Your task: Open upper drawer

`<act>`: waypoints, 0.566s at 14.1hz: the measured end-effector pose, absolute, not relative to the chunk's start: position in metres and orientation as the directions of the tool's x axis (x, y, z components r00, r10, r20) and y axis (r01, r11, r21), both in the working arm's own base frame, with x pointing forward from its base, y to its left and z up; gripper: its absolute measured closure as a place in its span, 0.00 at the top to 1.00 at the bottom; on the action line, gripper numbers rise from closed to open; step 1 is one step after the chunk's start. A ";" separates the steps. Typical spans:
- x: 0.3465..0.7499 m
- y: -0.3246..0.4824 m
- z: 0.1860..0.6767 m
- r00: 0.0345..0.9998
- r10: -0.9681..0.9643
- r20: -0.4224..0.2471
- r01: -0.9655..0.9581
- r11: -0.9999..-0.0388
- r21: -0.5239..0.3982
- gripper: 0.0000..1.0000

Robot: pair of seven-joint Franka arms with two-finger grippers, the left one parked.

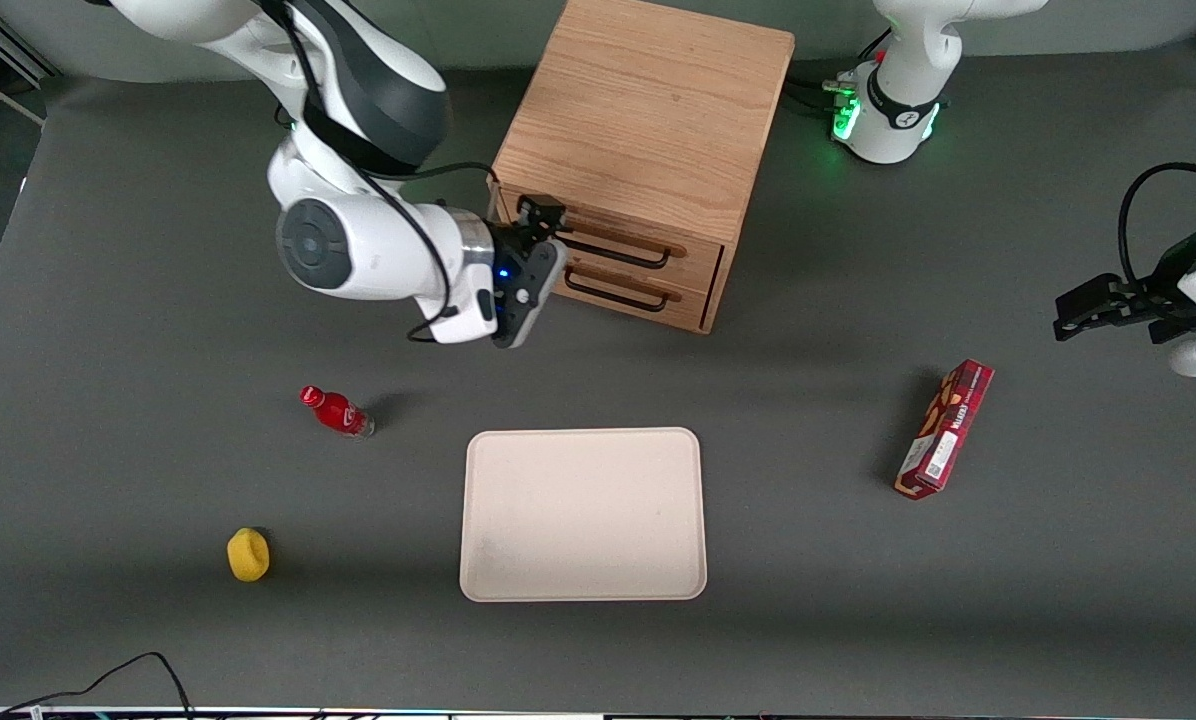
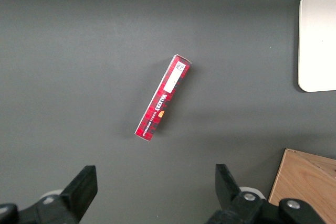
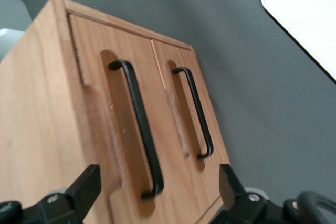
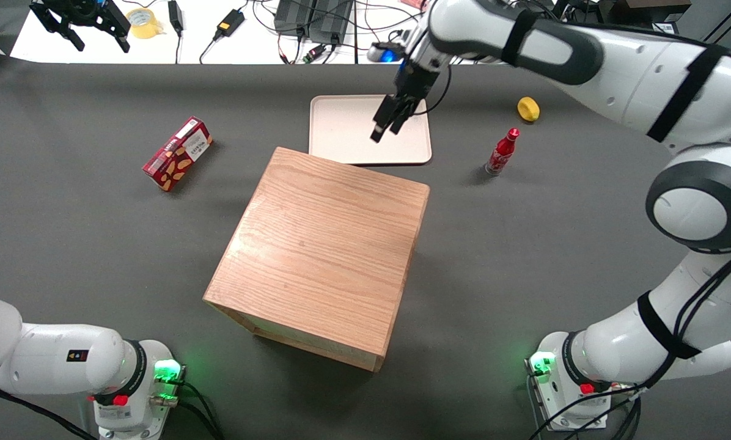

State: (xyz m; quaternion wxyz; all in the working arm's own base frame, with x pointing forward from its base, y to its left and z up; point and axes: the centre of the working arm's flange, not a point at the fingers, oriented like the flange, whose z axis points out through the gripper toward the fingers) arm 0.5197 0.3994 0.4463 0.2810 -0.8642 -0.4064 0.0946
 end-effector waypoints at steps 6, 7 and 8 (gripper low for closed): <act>0.508 0.435 0.414 0.618 0.783 0.068 0.673 -0.483 -0.560 1.00; 0.505 0.441 0.409 0.619 0.783 0.059 0.673 -0.491 -0.553 1.00; 0.504 0.445 0.403 0.622 0.781 0.056 0.671 -0.495 -0.552 1.00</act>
